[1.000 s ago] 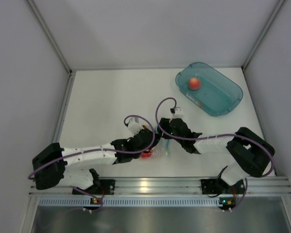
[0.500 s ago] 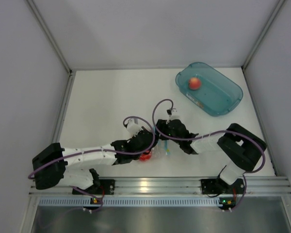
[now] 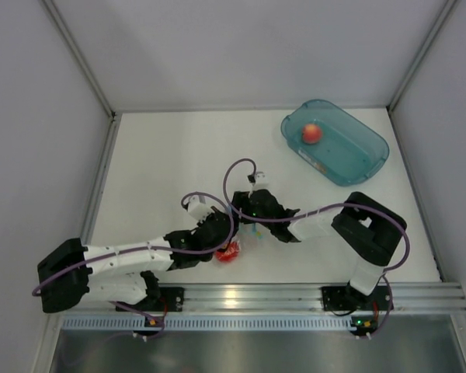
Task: Open the zip-top bag and remove the fake food
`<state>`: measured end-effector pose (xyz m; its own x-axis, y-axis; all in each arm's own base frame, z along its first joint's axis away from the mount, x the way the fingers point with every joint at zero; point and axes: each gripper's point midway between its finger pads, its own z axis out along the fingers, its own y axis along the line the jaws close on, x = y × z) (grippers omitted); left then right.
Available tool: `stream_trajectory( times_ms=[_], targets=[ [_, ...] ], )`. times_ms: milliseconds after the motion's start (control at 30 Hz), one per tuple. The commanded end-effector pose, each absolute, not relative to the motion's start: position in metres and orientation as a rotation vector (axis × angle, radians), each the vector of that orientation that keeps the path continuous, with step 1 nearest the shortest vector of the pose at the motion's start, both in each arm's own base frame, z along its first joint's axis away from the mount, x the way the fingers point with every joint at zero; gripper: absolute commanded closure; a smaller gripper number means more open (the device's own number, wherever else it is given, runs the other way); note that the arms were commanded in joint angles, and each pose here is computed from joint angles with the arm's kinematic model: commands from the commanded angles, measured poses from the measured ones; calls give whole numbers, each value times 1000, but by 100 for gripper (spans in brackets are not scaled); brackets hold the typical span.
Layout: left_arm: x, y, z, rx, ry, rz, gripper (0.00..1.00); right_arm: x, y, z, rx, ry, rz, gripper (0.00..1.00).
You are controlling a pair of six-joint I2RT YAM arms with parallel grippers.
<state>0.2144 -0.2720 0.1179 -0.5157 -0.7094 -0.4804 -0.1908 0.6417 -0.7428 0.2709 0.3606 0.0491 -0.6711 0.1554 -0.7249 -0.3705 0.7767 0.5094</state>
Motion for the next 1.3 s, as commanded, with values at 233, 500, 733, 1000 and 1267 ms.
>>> stream_trajectory(
  times_ms=[233, 500, 733, 1000, 1267],
  targets=[
    [212, -222, 90, -604, 2076, -526, 100, 238, 334, 36, -181, 2248, 495, 38],
    [215, -214, 92, -540, 2073, -449, 100, 226, 325, 52, -166, 2192, 463, 47],
    [215, -223, 99, -505, 2091, -480, 100, 205, 367, 101, -222, 2015, 915, 51],
    [210, -252, 134, -443, 2114, -636, 100, 211, 393, 125, -232, 1942, 1005, 54],
    [206, -258, 152, -451, 2104, -728, 100, 230, 410, 123, -231, 1908, 1002, 53]
  ],
)
